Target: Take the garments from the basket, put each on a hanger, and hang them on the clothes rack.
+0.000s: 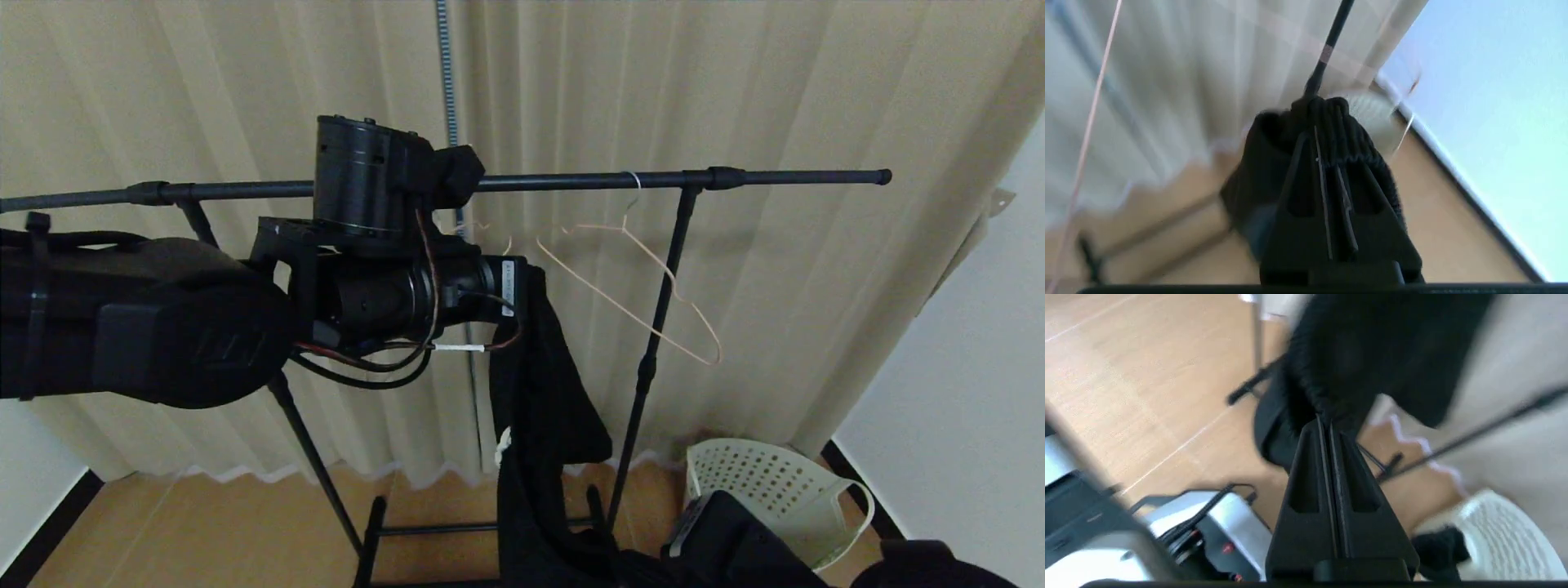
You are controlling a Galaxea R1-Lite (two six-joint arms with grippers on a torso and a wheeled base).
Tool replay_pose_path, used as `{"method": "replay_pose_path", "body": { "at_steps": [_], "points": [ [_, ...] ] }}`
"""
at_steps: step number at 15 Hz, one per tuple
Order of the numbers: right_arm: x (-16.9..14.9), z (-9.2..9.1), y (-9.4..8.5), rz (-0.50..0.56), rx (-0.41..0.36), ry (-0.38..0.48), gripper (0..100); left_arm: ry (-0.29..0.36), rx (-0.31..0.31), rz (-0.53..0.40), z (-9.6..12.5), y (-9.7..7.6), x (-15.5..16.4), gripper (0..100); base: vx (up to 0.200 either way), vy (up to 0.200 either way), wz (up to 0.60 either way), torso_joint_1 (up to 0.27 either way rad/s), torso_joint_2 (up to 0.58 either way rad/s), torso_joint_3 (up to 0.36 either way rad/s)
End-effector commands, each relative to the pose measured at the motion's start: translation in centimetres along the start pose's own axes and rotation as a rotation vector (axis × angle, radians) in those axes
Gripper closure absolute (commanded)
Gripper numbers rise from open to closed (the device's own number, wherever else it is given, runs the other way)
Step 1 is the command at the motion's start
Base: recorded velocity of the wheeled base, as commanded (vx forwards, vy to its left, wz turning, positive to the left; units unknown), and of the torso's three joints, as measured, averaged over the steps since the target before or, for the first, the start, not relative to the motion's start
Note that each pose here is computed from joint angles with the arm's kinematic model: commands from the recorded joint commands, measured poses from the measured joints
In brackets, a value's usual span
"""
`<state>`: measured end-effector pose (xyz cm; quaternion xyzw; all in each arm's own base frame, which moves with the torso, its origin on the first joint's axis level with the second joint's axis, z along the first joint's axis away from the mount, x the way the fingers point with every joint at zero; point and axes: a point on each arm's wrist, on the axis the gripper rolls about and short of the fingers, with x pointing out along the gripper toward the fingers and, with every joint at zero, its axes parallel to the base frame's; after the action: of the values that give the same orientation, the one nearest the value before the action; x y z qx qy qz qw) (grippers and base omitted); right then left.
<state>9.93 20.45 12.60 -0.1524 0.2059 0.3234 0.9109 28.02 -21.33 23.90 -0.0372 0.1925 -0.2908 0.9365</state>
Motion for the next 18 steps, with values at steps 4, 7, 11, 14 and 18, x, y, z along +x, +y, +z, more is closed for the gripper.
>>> {"method": "replay_pose_path", "body": {
  "at_steps": [4,7,11,14,18],
  "points": [
    [1.6,1.7,-9.2,-0.344,0.214,-0.022,100,0.06,0.04,0.034,-0.2,0.9,-4.9,100,0.0,0.0,0.0,0.0,0.0,0.0],
    [4.4,4.5,-11.0,-0.399,0.254,-0.068,100,0.129,0.07,0.047,-2.7,1.4,-6.6,100,0.0,0.0,0.0,0.0,0.0,0.0],
    [7.7,9.0,-11.6,-0.406,0.272,-0.138,100,0.233,0.078,0.045,-6.3,1.5,-7.8,100,0.0,0.0,0.0,0.0,0.0,0.0],
    [8.8,11.6,-11.8,-0.404,0.28,-0.176,100,0.326,0.108,-0.003,-9.2,0.3,-8.2,100,0.0,0.0,0.0,0.0,0.0,0.0],
    [10.2,14.0,-10.7,-0.373,0.277,-0.215,100,0.406,0.105,-0.073,-11.5,-1.8,-8.5,100,0.0,0.0,0.0,0.0,0.0,0.0]
  ]
}}
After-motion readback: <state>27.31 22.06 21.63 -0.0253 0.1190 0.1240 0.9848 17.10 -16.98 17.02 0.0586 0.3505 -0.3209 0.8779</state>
